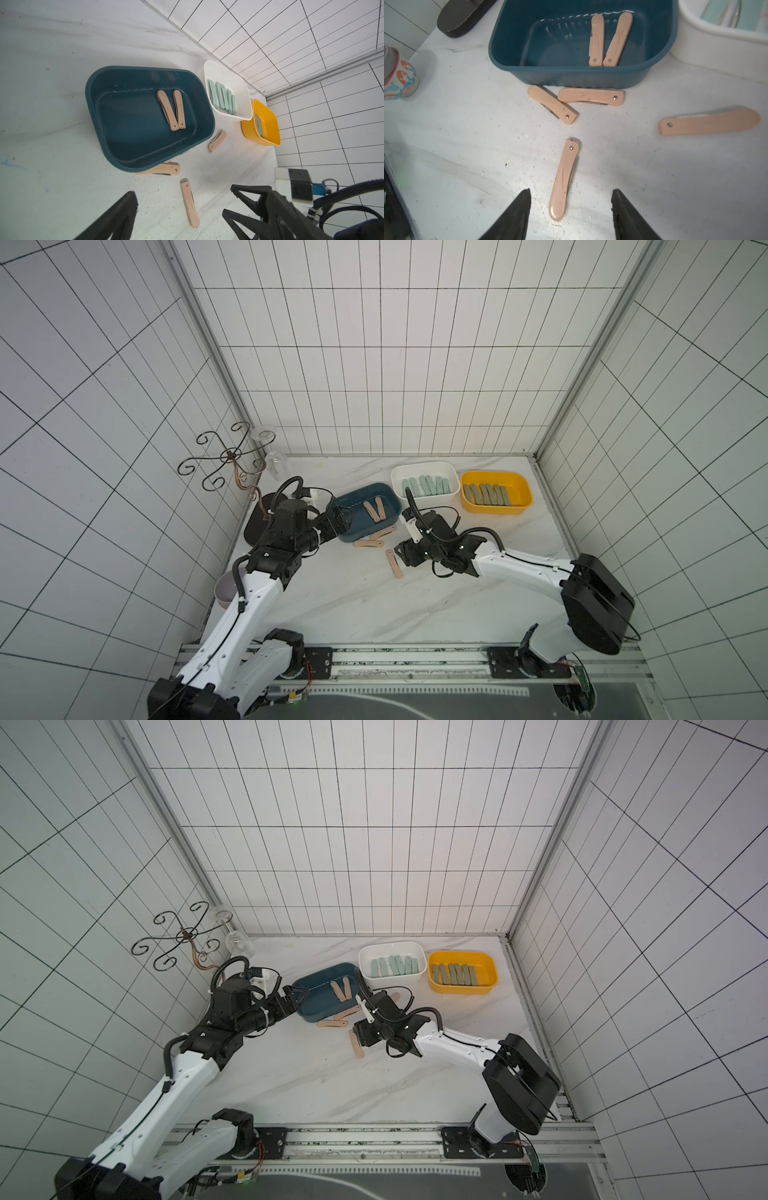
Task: Place the fruit knives into the storage box by color
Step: Pick up the fruit knife from the center of the board.
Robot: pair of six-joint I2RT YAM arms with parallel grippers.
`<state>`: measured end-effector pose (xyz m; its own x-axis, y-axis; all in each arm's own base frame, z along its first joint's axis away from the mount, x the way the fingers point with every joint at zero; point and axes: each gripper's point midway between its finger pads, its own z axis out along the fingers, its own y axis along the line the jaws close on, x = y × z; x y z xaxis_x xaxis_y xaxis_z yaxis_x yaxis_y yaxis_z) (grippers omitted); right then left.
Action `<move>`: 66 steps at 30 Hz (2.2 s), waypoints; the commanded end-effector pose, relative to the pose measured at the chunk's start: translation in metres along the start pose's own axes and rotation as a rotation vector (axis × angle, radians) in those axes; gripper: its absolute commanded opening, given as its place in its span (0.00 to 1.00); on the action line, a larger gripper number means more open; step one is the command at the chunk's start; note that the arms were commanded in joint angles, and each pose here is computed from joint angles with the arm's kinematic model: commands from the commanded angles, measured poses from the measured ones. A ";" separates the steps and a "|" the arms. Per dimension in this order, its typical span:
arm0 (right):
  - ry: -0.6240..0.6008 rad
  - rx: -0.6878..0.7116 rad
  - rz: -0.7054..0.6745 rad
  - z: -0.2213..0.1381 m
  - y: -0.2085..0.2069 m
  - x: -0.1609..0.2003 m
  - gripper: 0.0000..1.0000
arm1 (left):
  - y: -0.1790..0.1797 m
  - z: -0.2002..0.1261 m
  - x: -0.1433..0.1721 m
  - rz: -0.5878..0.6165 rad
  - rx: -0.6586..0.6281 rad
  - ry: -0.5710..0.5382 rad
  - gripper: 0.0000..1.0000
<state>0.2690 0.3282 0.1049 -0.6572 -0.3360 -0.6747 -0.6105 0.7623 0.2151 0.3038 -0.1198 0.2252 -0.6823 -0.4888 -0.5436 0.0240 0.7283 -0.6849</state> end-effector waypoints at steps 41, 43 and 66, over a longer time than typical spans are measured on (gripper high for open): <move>0.202 0.221 -0.153 0.075 0.001 0.088 0.33 | -0.002 0.004 -0.003 -0.008 0.007 -0.017 0.97; 0.196 0.224 -0.151 0.074 0.001 0.086 0.30 | -0.002 0.004 -0.003 -0.008 0.006 -0.017 0.97; 0.023 0.171 -0.052 0.025 0.004 0.032 0.22 | -0.005 0.007 -0.010 -0.017 0.013 -0.032 0.97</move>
<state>0.2570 0.3485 0.0582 -0.6232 -0.4150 -0.6629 -0.5818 0.8124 0.0384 0.3082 -0.1217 0.2226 -0.6846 -0.4993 -0.5311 0.0128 0.7202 -0.6937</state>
